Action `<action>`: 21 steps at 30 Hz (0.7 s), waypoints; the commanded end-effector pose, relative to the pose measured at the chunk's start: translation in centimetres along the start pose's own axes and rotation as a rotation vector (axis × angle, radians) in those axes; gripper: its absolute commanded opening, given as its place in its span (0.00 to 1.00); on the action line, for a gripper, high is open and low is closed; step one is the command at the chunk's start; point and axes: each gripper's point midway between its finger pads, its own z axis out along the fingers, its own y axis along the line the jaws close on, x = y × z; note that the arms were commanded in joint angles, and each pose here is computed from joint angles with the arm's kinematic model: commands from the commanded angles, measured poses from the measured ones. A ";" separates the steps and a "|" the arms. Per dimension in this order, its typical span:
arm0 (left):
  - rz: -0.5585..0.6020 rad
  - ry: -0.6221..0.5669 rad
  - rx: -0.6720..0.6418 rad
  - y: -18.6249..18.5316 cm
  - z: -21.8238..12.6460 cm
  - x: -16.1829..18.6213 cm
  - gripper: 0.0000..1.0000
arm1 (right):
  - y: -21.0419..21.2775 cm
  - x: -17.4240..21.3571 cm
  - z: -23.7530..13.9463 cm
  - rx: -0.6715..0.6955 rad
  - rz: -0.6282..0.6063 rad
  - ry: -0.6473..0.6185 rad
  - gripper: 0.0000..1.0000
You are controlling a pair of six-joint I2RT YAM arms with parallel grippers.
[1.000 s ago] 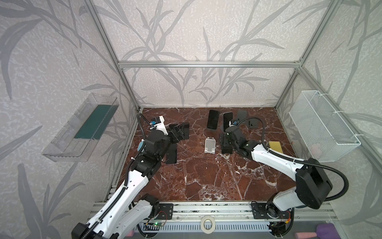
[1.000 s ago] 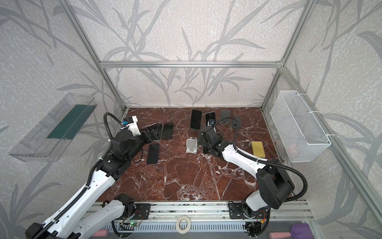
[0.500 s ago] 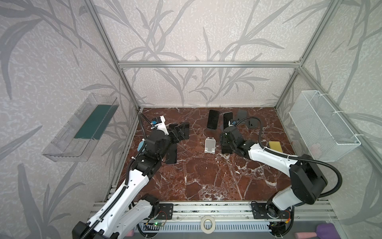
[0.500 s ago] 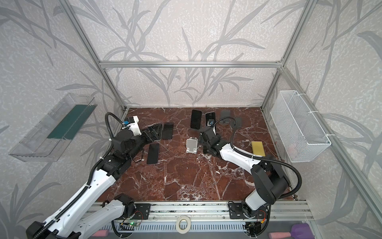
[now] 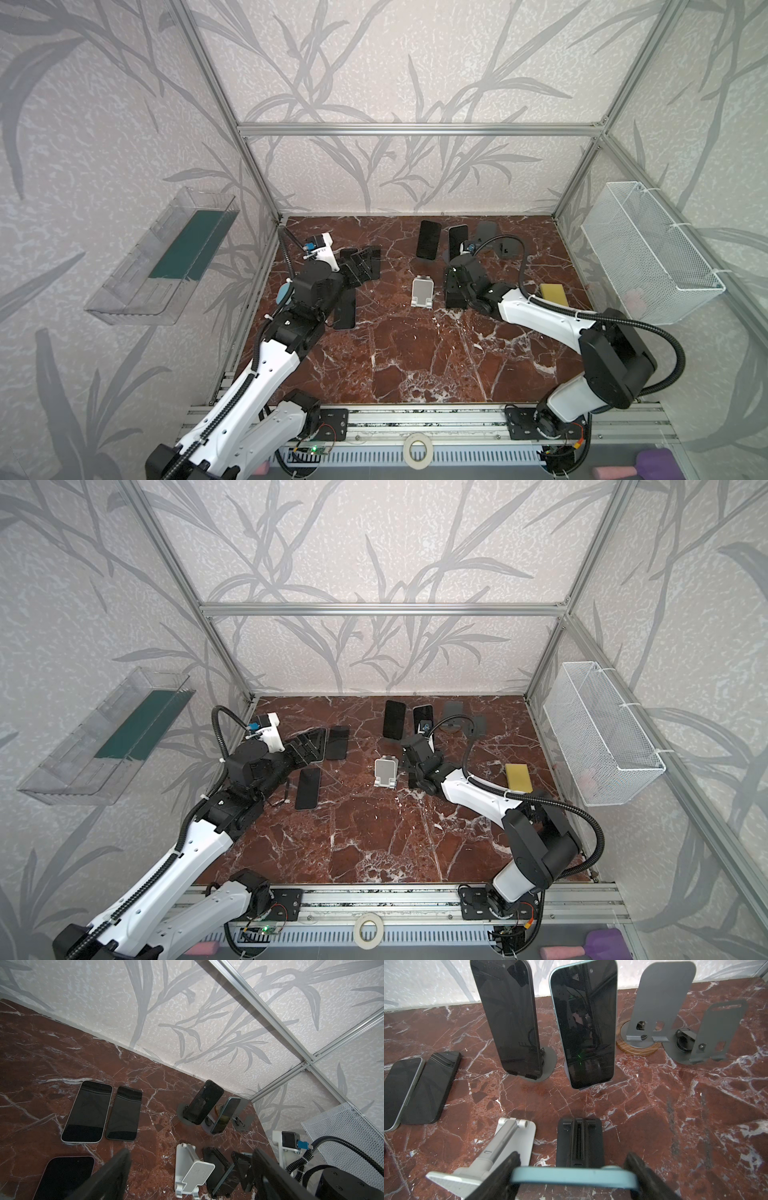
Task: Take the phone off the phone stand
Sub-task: 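Close the right gripper on the teal-framed phone's top edge, then lift the teal-framed phone up off the black stand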
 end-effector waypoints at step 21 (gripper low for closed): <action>-0.002 -0.017 0.016 -0.5 0.0 -0.8 0.91 | 1.0 -2.0 -2.0 -0.083 -0.008 -0.076 0.67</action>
